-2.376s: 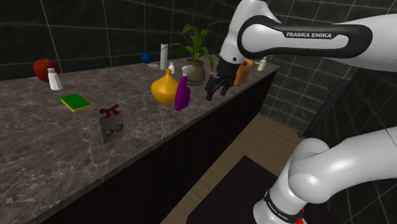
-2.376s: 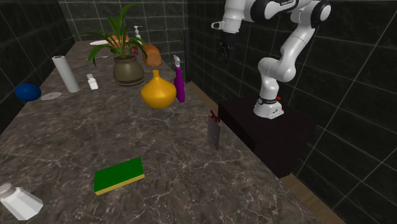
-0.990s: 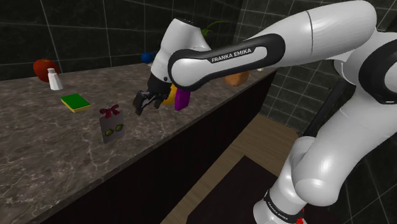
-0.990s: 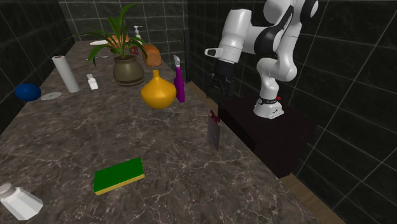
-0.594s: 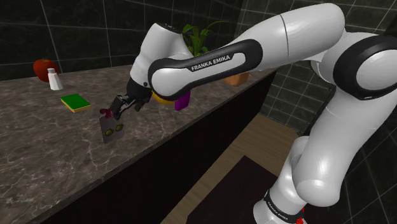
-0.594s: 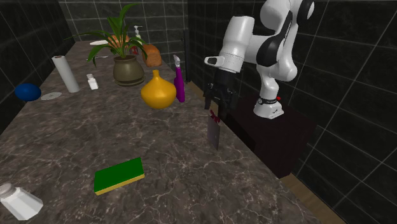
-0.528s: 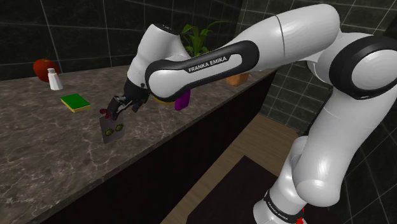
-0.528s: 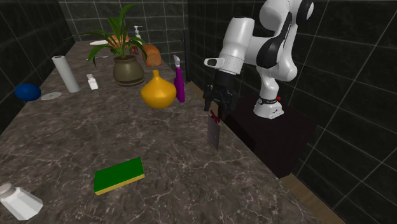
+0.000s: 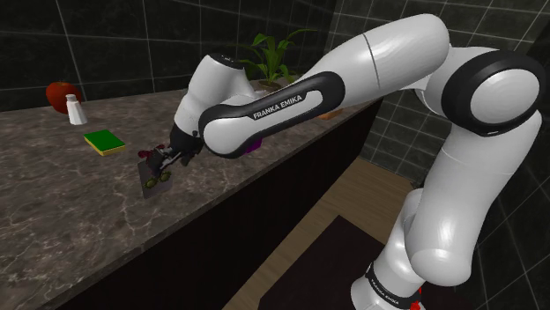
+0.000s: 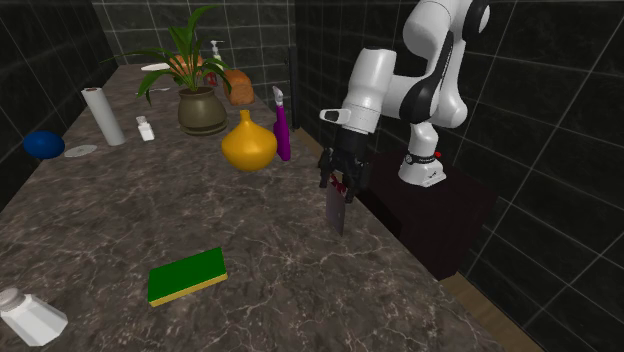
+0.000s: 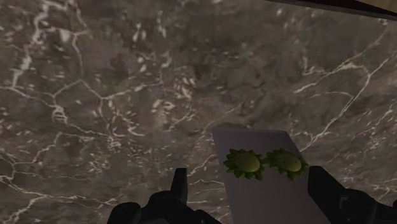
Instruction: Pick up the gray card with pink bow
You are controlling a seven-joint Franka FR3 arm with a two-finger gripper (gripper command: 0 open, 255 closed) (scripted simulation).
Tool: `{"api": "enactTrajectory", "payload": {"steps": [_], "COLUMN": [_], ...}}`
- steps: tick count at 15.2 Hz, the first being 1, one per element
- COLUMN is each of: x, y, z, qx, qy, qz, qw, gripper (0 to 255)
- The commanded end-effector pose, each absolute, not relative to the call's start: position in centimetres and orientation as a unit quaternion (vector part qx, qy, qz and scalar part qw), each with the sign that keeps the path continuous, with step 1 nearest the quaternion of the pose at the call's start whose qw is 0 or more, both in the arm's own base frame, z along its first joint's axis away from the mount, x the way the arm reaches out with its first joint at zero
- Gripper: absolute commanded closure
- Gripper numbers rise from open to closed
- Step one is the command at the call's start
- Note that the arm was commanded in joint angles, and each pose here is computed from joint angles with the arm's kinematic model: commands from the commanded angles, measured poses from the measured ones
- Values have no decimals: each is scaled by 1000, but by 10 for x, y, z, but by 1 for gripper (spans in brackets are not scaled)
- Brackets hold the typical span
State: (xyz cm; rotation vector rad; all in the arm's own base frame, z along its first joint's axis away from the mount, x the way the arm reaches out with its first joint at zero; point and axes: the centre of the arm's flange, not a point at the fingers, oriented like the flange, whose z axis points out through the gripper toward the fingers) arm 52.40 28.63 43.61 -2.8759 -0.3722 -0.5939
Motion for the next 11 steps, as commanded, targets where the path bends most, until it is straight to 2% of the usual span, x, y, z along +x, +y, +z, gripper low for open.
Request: {"api": "enactTrajectory", "payload": {"steps": [1,11], "x": [524,524], "y": [286,286], "z": [434,440], "qx": [-967,-967], "qy": [-125,-125], "qz": [-200,-200], "qw": [91,91], "gripper": [255,255]}}
